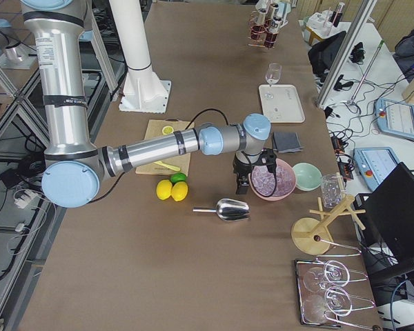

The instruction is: Take tea from basket to plate

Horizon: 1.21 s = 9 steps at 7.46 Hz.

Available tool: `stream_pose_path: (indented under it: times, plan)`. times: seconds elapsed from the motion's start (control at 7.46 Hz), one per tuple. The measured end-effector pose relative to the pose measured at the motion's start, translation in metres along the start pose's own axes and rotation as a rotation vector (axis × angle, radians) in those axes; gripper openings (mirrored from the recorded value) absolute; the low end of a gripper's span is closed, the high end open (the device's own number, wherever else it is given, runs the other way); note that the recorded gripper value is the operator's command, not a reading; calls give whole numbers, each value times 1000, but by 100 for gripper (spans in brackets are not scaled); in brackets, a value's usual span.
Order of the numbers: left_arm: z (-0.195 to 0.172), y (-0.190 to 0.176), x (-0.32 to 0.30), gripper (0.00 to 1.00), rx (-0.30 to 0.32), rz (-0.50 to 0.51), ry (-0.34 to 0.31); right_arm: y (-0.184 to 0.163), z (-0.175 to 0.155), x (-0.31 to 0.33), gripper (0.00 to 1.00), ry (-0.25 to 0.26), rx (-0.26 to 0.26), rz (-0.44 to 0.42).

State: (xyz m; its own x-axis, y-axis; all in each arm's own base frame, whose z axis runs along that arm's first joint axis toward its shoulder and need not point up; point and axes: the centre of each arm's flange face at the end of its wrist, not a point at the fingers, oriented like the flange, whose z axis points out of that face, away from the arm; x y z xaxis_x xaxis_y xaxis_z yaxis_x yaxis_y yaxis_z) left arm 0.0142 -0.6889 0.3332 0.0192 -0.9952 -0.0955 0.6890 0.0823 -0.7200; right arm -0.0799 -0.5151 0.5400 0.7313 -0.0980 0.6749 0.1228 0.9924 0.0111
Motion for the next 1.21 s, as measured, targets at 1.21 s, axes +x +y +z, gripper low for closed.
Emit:
stream_pose_path:
  times: [1.21]
  plan:
    - [-85,89,-112,0,-93,42,94,8,6,5,100,-7,-15,75]
